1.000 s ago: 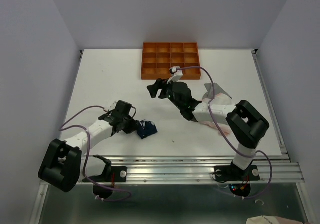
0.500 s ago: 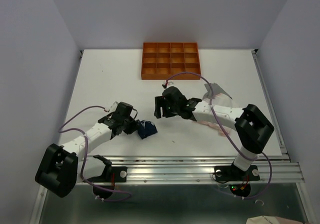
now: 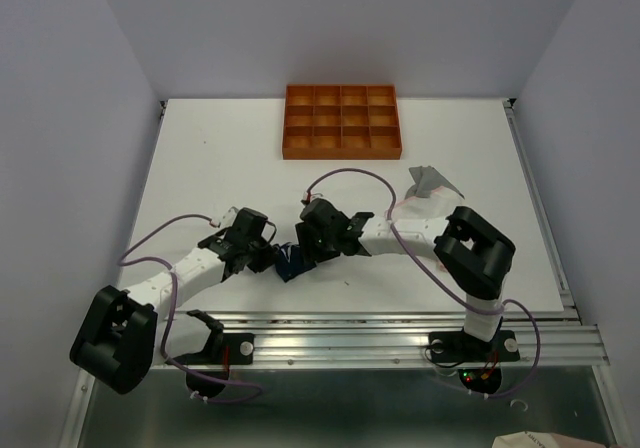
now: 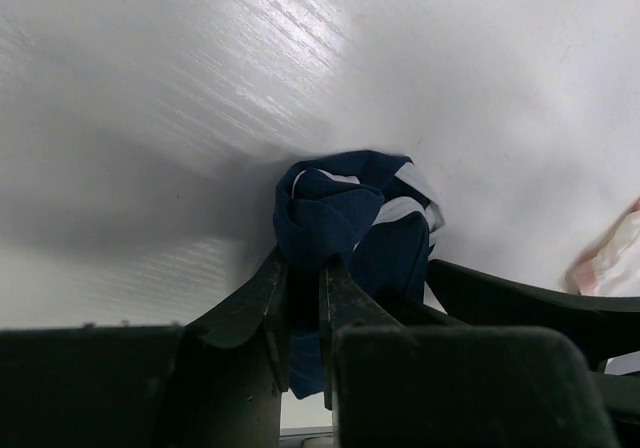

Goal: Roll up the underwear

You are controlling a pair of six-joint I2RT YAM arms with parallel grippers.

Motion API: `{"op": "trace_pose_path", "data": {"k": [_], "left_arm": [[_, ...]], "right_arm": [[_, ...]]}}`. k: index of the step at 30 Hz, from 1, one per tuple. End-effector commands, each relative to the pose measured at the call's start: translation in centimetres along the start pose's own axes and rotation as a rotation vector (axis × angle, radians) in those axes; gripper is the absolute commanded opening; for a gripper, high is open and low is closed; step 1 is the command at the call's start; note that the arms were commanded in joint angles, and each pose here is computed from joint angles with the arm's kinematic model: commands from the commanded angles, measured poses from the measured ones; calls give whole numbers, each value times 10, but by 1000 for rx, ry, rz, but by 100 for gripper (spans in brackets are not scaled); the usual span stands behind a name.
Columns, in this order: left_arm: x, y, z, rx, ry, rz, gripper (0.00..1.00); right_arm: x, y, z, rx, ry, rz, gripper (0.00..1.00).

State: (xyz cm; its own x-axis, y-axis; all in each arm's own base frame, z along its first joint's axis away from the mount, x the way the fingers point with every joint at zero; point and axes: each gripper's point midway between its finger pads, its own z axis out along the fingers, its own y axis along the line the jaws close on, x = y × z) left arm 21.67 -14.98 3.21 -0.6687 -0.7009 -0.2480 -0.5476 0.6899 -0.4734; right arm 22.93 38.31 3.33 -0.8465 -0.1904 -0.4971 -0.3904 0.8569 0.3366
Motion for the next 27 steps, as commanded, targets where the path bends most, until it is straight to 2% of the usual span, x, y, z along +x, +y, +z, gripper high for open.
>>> {"op": "trace_pose_path", "data": {"k": [1,4,5,8,9,12,17,21,24,27], "left_arm": [[0,6,1,-9,-16,8,0],[0,5,1,-4,-16,17,0],[1,5,1,-3,-12,23,0],[1,7,-1,-30,-6,50,0],[0,12,-1,-63,2,69,0],[0,20,-4,-126,13,110,0],[-2,47,-12,-328,53,189,0],[-3,46,-16,-405,91,236,0],[0,57,-16,-507,134,256,0],[3,62,-13,-580,184,283,0]], "right_arm": [[10,16,8,-14,30,6,51],[13,12,14,25,36,3,38],[12,10,14,37,31,4,28],[1,3,15,88,-18,-11,14],[-8,0,15,111,-46,-42,13],[-20,0,15,124,-74,-121,9],[-41,-4,22,121,-117,-274,5],[-51,4,25,41,-174,-395,4],[-59,2,23,3,-214,-420,5],[-66,21,17,-111,-305,-474,5]]}}
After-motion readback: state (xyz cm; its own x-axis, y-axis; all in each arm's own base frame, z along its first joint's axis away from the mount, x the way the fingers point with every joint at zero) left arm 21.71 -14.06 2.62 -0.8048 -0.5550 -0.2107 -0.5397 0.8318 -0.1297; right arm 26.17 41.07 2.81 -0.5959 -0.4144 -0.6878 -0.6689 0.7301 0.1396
